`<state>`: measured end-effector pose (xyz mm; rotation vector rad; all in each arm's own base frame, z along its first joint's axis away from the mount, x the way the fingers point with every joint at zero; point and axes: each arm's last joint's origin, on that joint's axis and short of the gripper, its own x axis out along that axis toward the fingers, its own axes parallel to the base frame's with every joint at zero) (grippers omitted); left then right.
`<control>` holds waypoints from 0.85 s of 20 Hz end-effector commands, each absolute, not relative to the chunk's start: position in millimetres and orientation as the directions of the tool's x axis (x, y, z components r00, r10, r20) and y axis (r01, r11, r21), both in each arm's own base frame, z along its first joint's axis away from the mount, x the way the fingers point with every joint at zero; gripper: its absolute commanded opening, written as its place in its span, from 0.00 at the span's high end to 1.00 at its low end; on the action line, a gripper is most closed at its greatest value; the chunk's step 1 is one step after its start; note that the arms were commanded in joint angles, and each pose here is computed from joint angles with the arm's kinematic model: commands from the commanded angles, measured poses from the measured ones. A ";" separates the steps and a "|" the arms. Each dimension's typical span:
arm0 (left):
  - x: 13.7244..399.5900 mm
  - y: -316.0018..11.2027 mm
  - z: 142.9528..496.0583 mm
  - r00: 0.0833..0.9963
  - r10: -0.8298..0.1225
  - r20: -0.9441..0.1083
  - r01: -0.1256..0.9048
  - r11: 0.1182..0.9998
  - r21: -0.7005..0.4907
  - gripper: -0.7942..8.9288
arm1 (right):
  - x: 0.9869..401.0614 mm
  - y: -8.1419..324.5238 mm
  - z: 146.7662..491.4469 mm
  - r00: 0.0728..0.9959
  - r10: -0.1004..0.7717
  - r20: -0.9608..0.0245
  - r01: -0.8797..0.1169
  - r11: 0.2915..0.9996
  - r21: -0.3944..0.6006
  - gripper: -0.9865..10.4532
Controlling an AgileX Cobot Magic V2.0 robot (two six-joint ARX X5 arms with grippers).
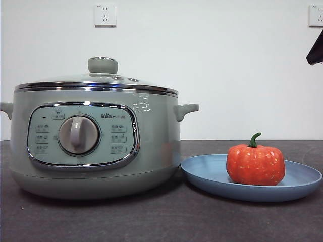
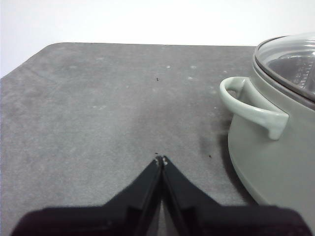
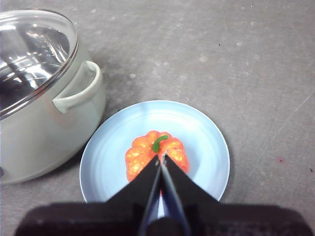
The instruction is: Take the pumpkin out from the steamer,put the pumpkin in the blue plate,close the lid
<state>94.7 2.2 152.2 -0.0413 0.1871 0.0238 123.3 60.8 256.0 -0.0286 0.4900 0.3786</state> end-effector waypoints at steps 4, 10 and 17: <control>95.0 2.5 147.5 0.978 0.023 -0.206 -0.034 0.998 -0.049 0.92 | 112.5 55.1 256.4 0.824 0.324 -0.465 -0.368 0.930 -0.004 0.91; 95.0 2.5 147.6 0.978 0.023 -0.206 -0.034 0.998 -0.048 0.92 | 82.1 21.1 241.0 0.949 0.273 -0.155 -0.290 0.952 -0.097 0.91; 95.0 2.5 147.6 0.978 0.023 -0.206 -0.034 0.998 -0.049 0.92 | 89.4 17.3 183.4 0.962 0.260 -0.080 -0.266 0.960 -0.089 0.91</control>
